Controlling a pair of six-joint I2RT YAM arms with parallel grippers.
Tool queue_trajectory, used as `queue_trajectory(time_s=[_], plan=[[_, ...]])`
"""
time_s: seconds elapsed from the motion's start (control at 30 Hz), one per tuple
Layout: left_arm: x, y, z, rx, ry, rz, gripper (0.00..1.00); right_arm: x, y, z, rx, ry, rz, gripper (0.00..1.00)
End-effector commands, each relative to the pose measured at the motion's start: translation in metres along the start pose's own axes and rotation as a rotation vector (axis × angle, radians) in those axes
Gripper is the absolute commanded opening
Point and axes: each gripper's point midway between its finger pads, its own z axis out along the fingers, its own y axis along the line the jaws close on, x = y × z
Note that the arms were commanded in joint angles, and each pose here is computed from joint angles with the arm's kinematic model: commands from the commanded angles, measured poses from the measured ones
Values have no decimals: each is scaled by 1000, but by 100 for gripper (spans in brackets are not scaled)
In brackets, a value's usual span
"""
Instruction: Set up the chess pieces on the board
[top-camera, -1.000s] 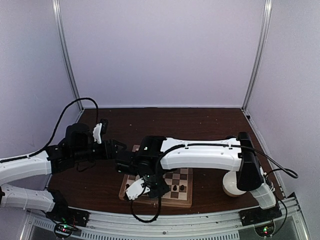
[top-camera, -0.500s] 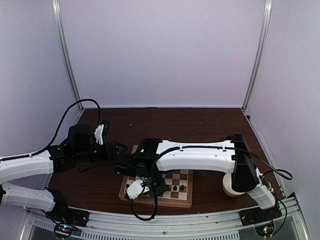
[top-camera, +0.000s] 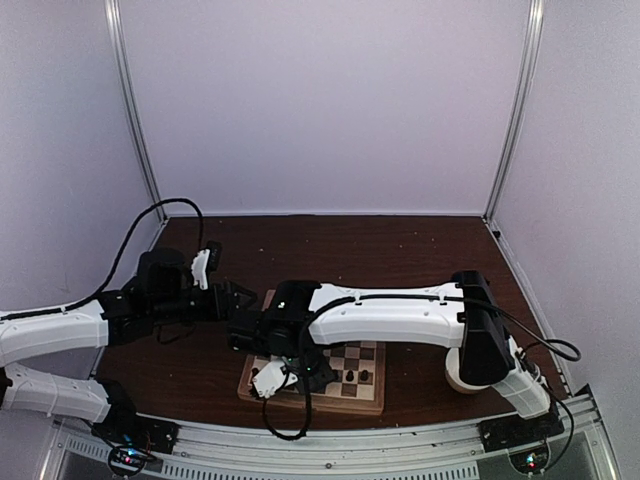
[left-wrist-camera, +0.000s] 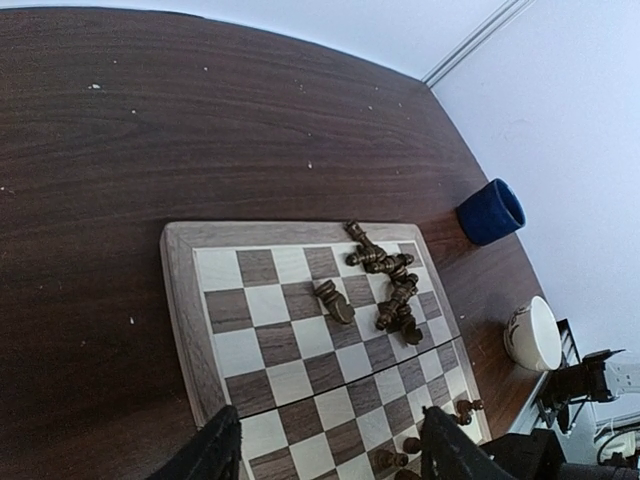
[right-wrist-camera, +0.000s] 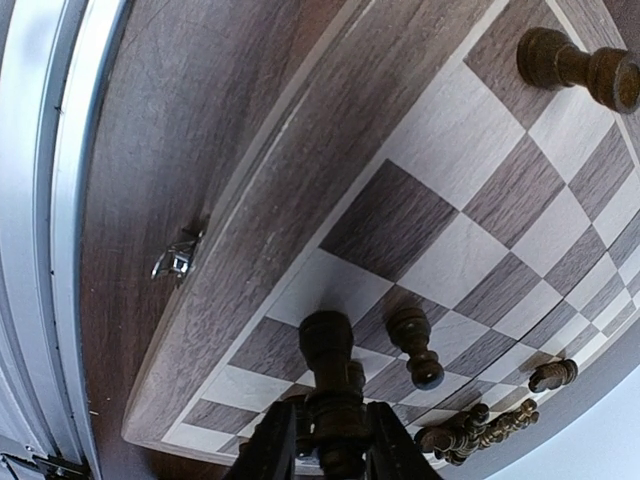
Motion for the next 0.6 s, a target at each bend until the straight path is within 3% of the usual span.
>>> queue_trajectory(time_s=[0.0, 0.2, 0.4, 0.57], plan=[[-6, -4, 1, 30, -25, -3, 61, -2, -5, -3, 26, -1, 7, 29], [-4, -3, 2, 32, -24, -10, 61, -4, -4, -6, 18, -17, 13, 30], [-3, -2, 2, 31, -23, -10, 61, -7, -3, -6, 7, -32, 15, 16], [-1, -3, 4, 38, -16, -15, 61, -10, -3, -6, 3, -44, 18, 13]])
